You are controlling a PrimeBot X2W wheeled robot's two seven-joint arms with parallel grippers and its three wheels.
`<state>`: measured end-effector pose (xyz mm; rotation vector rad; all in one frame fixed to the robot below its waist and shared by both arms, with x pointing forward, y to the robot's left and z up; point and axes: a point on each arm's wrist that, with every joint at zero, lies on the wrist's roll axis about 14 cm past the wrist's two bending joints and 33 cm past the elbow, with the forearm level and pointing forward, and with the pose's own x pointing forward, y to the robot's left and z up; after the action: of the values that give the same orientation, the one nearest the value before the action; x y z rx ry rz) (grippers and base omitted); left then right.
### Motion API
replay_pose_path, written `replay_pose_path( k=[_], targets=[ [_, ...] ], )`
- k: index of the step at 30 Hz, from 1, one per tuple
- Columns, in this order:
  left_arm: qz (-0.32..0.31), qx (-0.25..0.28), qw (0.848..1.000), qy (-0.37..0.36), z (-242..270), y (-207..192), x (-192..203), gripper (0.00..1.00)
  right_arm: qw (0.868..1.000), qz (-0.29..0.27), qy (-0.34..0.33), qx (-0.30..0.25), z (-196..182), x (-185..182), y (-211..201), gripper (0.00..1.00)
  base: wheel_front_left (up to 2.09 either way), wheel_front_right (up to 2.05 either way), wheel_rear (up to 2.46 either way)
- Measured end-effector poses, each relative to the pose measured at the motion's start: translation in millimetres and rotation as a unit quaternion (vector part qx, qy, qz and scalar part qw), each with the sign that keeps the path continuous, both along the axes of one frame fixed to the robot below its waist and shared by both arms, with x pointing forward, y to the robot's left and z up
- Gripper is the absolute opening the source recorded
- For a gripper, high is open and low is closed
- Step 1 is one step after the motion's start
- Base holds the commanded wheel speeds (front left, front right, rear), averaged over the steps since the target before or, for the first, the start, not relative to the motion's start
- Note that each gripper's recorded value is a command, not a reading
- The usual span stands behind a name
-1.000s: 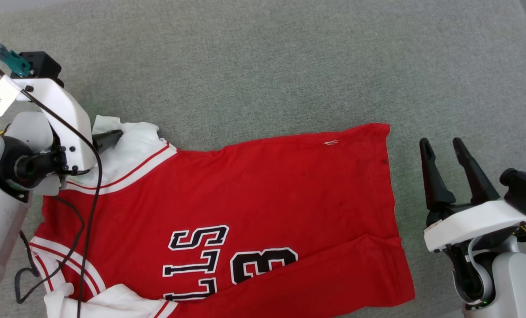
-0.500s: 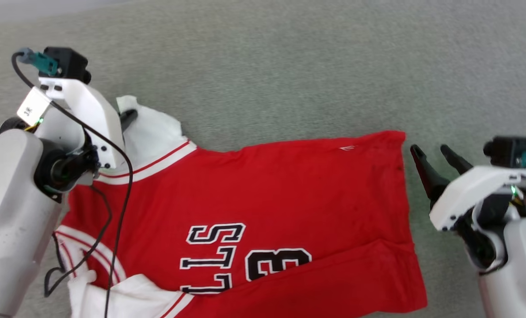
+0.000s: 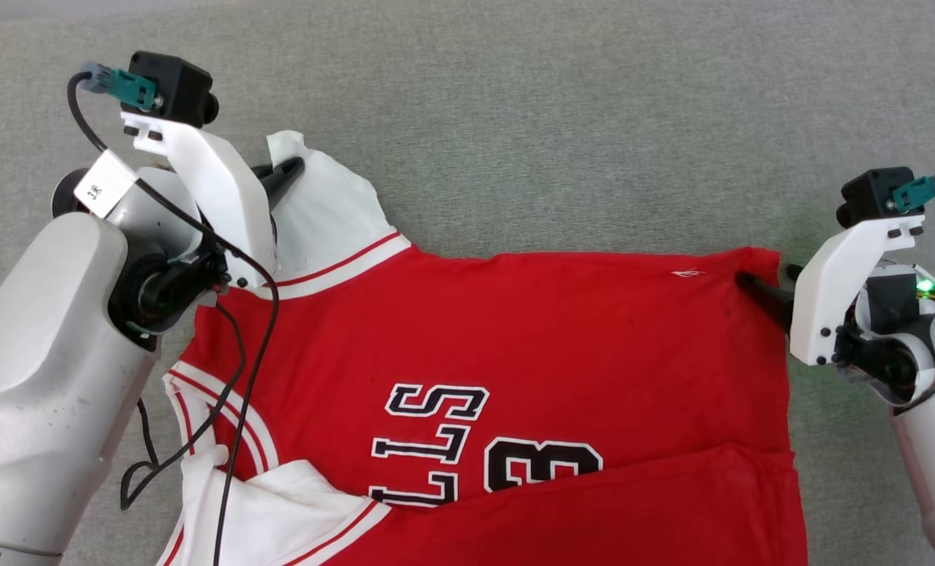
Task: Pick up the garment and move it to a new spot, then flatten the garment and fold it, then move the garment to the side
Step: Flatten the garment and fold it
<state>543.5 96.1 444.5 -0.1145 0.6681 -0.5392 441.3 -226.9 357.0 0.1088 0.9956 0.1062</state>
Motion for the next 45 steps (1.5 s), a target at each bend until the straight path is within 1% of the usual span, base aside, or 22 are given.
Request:
replay_pose_path(
  k=[1, 2, 6, 10, 12, 15, 19, 24, 28, 33, 36, 38, 40, 41, 42, 43, 45],
  targets=[
    [0.002, -0.002, 1.000, -0.004, 1, 1, 0, 0.00, 1.000, 0.002, 0.008, 0.003, -1, 0, 1, 0.27, 0.00, 0.00, 0.00],
    [0.005, -0.004, 1.000, -0.010, 3, 2, 1, 0.00, 1.000, 0.003, 0.014, 0.004, -2, 0, 1, 0.00, 0.00, 0.00, 0.00],
    [0.014, -0.008, 0.999, -0.031, 10, 8, 3, 0.00, 1.000, 0.005, -0.005, 0.005, 6, 8, 2, 0.00, 0.00, 0.00, 0.00],
    [0.032, -0.019, 0.998, -0.059, 24, 16, 3, 0.00, 0.998, -0.002, -0.061, 0.000, 30, 21, -3, 0.00, 0.00, 0.00, 0.00],
    [0.041, -0.024, 0.996, -0.070, 30, 19, 0, 0.00, 0.995, -0.007, -0.099, -0.002, 49, 29, -6, 0.00, 0.00, 0.00, 0.00],
    [0.056, -0.032, 0.995, -0.081, 36, 26, -10, 0.00, 0.990, -0.011, -0.139, -0.010, 68, 28, -10, 0.00, 0.00, 0.00, 0.00],
    [0.084, -0.044, 0.991, -0.093, 41, 39, -29, 0.00, 0.986, -0.014, -0.164, -0.014, 81, 13, -10, 0.00, 0.00, 0.00, 0.00],
    [0.125, -0.058, 0.987, -0.086, 28, 51, -70, 0.00, 0.987, -0.023, -0.160, -0.006, 76, -23, -5, 0.00, 0.00, 0.00, 0.00],
    [0.151, -0.069, 0.985, -0.056, 8, 54, -110, 0.00, 0.988, -0.033, -0.149, 0.006, 66, -51, -1, 0.00, 0.00, 0.00, 0.00],
    [0.183, -0.081, 0.980, 0.001, -24, 51, -165, 0.00, 0.990, -0.055, -0.125, 0.026, 46, -86, 4, 0.00, 0.00, 0.00, 0.00],
    [0.193, -0.081, 0.977, 0.038, -42, 51, -191, 0.00, 0.991, -0.066, -0.112, 0.033, 35, -102, 6, 0.00, 0.00, 0.00, 0.00],
    [0.195, -0.082, 0.976, 0.052, -48, 52, -203, 0.00, 0.991, -0.077, -0.106, 0.038, 30, -110, 5, 0.00, 0.00, 0.00, 0.00],
    [0.193, -0.080, 0.976, 0.059, -50, 52, -209, 0.00, 0.991, -0.082, -0.097, 0.041, 23, -119, 6, 0.31, 0.00, 0.00, 0.00],
    [0.191, -0.081, 0.976, 0.065, -52, 51, -212, 0.17, 0.990, -0.087, -0.098, 0.043, 22, -121, 6, 0.56, 0.00, 0.00, 0.00],
    [0.192, -0.081, 0.976, 0.063, -53, 51, -213, 0.49, 0.989, -0.091, -0.103, 0.047, 22, -121, 7, 1.00, 0.00, 0.00, 0.00],
    [0.194, -0.082, 0.976, 0.057, -52, 51, -212, 1.00, 0.988, -0.095, -0.109, 0.050, 23, -121, 8, 1.00, 0.00, 0.00, 0.00],
    [0.194, -0.086, 0.976, 0.050, -51, 49, -212, 1.00, 0.985, -0.103, -0.125, 0.054, 26, -121, 8, 1.00, 0.00, 0.00, 0.00]
  ],
)
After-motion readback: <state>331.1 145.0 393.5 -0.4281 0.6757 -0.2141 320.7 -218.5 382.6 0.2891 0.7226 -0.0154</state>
